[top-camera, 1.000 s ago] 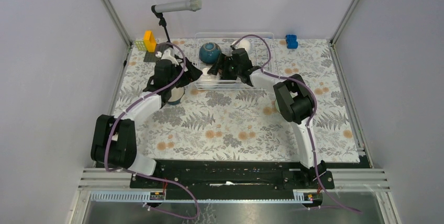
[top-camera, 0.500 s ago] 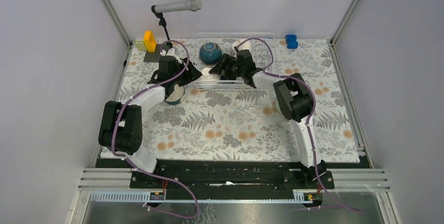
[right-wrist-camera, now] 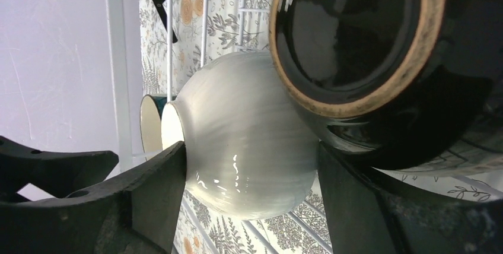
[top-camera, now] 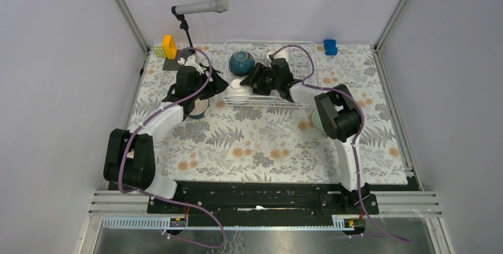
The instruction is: Unload the bowls from the dish rack
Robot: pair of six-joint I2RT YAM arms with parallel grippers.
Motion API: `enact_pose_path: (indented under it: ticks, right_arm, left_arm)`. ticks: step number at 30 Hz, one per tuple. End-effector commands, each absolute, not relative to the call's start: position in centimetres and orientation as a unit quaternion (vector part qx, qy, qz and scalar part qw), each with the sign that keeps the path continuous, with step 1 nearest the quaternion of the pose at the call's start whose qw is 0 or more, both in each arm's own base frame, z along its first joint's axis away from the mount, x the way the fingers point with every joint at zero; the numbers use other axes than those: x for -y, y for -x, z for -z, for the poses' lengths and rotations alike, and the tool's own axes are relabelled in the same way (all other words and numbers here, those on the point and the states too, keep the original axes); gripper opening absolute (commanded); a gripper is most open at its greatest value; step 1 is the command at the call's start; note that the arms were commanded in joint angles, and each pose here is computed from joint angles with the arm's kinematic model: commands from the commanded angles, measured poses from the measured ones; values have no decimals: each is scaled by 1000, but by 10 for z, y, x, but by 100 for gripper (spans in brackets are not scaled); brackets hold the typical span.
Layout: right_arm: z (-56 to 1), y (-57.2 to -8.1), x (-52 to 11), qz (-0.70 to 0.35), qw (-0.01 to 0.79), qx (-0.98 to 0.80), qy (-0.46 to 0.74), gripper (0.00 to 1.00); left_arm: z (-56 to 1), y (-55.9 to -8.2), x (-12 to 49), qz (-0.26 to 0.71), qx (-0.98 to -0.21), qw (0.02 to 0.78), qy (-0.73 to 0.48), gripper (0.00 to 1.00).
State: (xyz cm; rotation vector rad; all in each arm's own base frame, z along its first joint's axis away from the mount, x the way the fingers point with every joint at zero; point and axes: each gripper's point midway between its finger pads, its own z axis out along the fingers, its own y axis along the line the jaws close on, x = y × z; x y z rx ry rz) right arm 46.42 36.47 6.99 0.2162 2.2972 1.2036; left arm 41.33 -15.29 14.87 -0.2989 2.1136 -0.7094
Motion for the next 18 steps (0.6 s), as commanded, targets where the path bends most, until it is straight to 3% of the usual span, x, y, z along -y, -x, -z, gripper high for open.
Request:
enact_pose_path:
  ticks: [1, 13, 18]
  right_arm:
    - [-160, -472, -368, -488, 331, -805, -65, 61]
    - [-188, -475, -348, -448, 386, -804, -62, 59]
    - [-212, -476, -342, -466, 401, -786, -63, 59]
  left_arm:
    - [-183, -413, 146, 284, -820, 483, 118, 76]
    - [-200, -396, 153, 321, -804, 487, 118, 79]
    - [-221, -386, 160, 356, -785, 495, 109, 90]
